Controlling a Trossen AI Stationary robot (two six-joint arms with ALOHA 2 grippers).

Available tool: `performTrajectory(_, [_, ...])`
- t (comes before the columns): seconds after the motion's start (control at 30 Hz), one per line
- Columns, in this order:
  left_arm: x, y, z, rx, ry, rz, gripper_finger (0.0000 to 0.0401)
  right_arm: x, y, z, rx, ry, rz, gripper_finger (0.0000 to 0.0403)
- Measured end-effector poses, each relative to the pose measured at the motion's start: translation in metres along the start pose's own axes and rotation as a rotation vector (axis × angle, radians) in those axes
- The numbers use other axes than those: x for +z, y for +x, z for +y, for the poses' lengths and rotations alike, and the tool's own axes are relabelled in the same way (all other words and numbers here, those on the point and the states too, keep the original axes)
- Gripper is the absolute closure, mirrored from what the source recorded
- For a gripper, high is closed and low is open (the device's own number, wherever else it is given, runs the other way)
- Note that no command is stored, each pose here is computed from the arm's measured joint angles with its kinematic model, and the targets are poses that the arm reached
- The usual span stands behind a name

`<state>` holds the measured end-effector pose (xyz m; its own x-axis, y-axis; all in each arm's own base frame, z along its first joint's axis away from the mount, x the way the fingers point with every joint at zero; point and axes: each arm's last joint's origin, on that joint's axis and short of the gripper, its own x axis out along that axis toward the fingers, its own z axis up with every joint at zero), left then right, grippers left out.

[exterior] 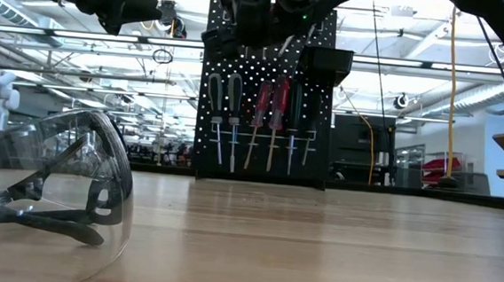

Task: Hang tools onto peg board
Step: Hang the safety glasses on the pegboard

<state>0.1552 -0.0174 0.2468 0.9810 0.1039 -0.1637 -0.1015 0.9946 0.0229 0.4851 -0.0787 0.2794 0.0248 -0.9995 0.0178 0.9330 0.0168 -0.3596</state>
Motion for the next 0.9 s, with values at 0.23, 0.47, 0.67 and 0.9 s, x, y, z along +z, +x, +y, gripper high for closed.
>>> performTrajectory(0.23, [0.0,0.0,0.0,0.0,0.001,0.004,0.0265,0.002,-0.02,0.003,0.036,-0.074,-0.016,0.0117])
performTrajectory(0.47, [0.0,-0.001,0.0,0.0,0.0,0.003,0.0265,0.003,-0.044,0.005,0.08,-0.128,-0.037,0.0117])
performTrajectory(0.67, [-0.001,-0.009,0.002,-0.001,-0.073,0.018,0.0265,0.006,-0.099,0.006,0.177,-0.219,-0.093,0.0117])
performTrajectory(0.9, [-0.009,-0.016,-0.017,-0.2,-0.202,0.112,0.0265,0.008,-0.188,-0.007,0.318,-0.266,-0.174,0.0117])
